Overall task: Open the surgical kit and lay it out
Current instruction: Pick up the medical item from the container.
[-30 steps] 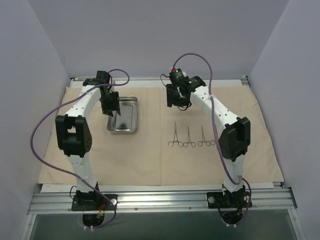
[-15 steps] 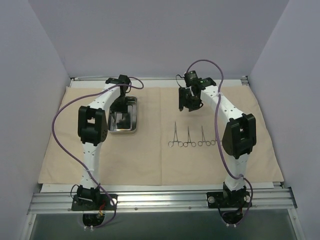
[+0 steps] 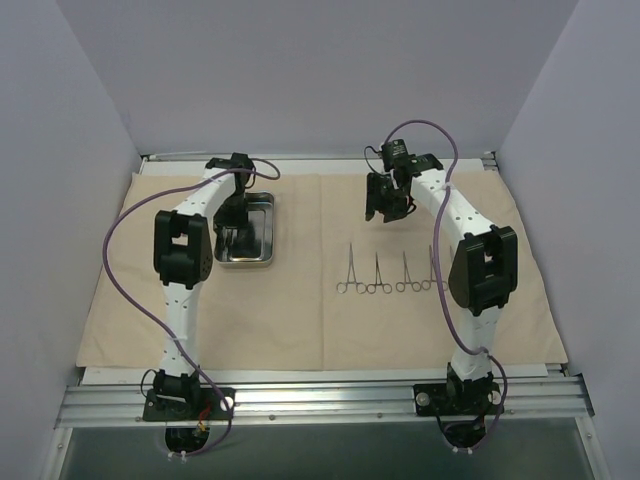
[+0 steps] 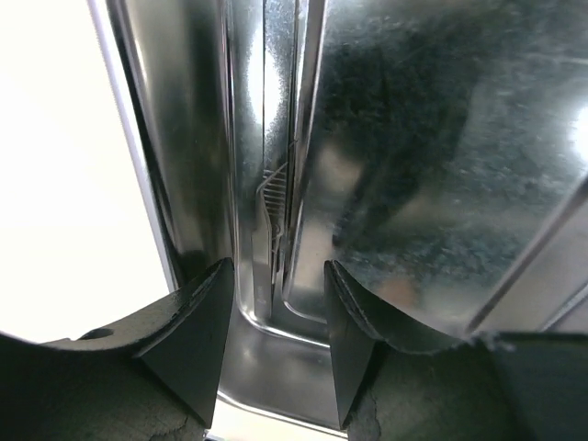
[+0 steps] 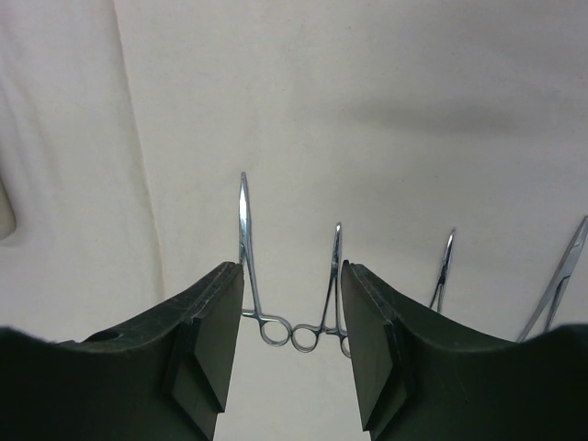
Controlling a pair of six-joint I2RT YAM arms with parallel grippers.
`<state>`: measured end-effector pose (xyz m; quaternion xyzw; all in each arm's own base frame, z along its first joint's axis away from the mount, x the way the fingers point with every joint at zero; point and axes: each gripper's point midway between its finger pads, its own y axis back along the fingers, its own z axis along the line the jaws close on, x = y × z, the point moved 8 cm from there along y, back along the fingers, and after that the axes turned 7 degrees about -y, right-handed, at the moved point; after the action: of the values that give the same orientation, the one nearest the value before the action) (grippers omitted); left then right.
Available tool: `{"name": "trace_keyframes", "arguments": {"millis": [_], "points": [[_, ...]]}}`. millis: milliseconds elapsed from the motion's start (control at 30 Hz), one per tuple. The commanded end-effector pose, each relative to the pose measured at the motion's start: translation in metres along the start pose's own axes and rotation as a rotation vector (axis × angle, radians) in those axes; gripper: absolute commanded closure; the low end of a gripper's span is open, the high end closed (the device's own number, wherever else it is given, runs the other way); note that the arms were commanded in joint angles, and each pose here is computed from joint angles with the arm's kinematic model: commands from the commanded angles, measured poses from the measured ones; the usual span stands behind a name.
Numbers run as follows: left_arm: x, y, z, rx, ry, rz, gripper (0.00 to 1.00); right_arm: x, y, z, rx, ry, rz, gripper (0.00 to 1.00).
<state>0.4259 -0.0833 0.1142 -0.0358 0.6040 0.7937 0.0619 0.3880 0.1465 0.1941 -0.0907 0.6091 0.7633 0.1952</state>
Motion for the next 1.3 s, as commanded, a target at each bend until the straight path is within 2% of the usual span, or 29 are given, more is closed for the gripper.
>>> {"name": "trace_keyframes", "arguments": {"millis": [0, 267, 367, 500, 533, 733, 833, 867, 1100, 1233, 1267], "points": [[-0.003, -0.012, 0.004, 0.059, 0.011, 0.009, 0.48, -0.003, 0.025, 0.006, -0.040, 0.024, -0.037, 0.53], [0.000, -0.030, 0.002, 0.170, 0.005, 0.057, 0.49, -0.005, 0.026, 0.008, -0.052, 0.017, -0.044, 0.53], [0.005, -0.035, -0.002, 0.215, -0.004, 0.084, 0.57, -0.005, 0.025, 0.009, -0.062, 0.010, -0.039, 0.53], [0.009, -0.041, -0.006, 0.266, -0.013, 0.108, 0.61, -0.005, 0.025, 0.012, -0.075, 0.001, -0.039, 0.52], [0.009, -0.041, -0.006, 0.273, -0.017, 0.108, 0.67, -0.005, 0.026, 0.012, -0.075, -0.002, -0.041, 0.52], [0.003, -0.033, -0.004, 0.273, -0.015, 0.082, 0.82, -0.001, 0.028, 0.013, -0.076, -0.004, -0.039, 0.52], [-0.003, -0.021, -0.001, 0.273, -0.011, 0.051, 0.90, 0.002, 0.030, 0.016, -0.080, -0.002, -0.039, 0.52], [-0.004, -0.017, 0.000, 0.275, -0.008, 0.045, 0.97, 0.002, 0.031, 0.018, -0.083, -0.002, -0.045, 0.52], [-0.020, 0.050, 0.009, 0.378, 0.020, -0.117, 0.98, 0.002, 0.034, 0.029, -0.136, 0.024, -0.051, 0.50], [-0.016, 0.086, 0.002, 0.558, 0.058, -0.161, 0.98, 0.009, 0.032, 0.048, -0.290, 0.042, 0.003, 0.52], [-0.017, 0.092, -0.001, 0.607, 0.072, -0.185, 0.98, 0.006, 0.036, 0.055, -0.338, 0.052, -0.021, 0.52]]}}
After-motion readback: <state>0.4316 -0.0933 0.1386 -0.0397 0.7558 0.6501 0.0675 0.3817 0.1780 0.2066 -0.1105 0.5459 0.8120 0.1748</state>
